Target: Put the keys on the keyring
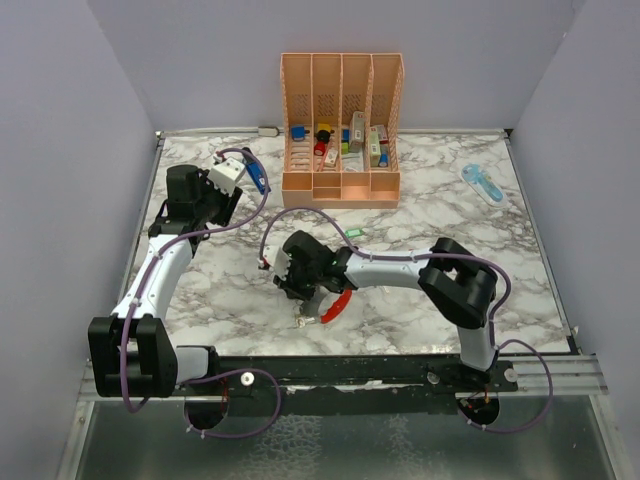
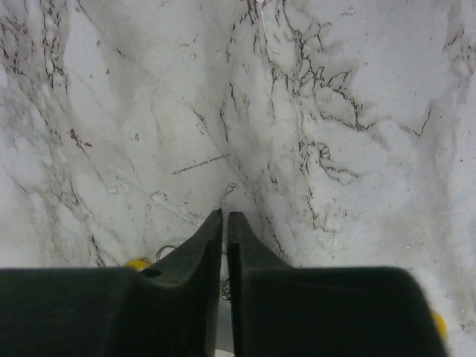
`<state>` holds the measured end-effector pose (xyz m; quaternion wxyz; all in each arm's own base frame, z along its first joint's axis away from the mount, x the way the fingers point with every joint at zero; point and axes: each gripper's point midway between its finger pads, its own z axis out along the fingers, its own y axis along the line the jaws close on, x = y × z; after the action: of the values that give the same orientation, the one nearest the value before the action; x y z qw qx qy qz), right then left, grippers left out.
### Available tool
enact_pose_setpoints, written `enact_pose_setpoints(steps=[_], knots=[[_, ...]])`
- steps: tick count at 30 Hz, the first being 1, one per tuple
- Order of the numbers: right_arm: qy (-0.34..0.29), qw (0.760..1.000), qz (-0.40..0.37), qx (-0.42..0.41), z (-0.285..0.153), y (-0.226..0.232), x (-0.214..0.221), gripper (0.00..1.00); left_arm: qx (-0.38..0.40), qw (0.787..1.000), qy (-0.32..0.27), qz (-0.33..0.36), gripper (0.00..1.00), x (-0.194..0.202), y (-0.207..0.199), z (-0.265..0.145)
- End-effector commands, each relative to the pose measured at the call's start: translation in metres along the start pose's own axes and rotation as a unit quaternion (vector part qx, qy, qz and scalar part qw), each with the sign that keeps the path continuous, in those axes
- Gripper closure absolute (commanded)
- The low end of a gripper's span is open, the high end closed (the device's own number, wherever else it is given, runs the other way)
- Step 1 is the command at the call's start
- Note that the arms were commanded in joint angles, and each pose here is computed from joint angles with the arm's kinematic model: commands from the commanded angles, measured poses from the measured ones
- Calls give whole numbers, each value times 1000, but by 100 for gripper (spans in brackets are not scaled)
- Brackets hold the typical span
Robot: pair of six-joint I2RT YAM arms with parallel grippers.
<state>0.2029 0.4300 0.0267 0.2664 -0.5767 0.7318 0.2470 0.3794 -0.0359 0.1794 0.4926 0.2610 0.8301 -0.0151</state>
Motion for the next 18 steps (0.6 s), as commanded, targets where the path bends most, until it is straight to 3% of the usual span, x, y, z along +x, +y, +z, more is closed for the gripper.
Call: enact_pose_setpoints(steps=[1,7,12,18], knots=[[3,1000,-3,0,2,-2,-4,99,11,1000,-12,-2,51,-7,-4,0],[-5,1000,1,18,-7,-6,-10,99,11,1000,-14,-2,51,-8,-4,-1],[-4,1000,3,28,-22,-7,-18,84,14,1000,-14,-2,51,-8,-5,-1],[9,1000,7,23,-32,-3,-12,82,16,1000,-15,-2,52,-8,-6,-1]])
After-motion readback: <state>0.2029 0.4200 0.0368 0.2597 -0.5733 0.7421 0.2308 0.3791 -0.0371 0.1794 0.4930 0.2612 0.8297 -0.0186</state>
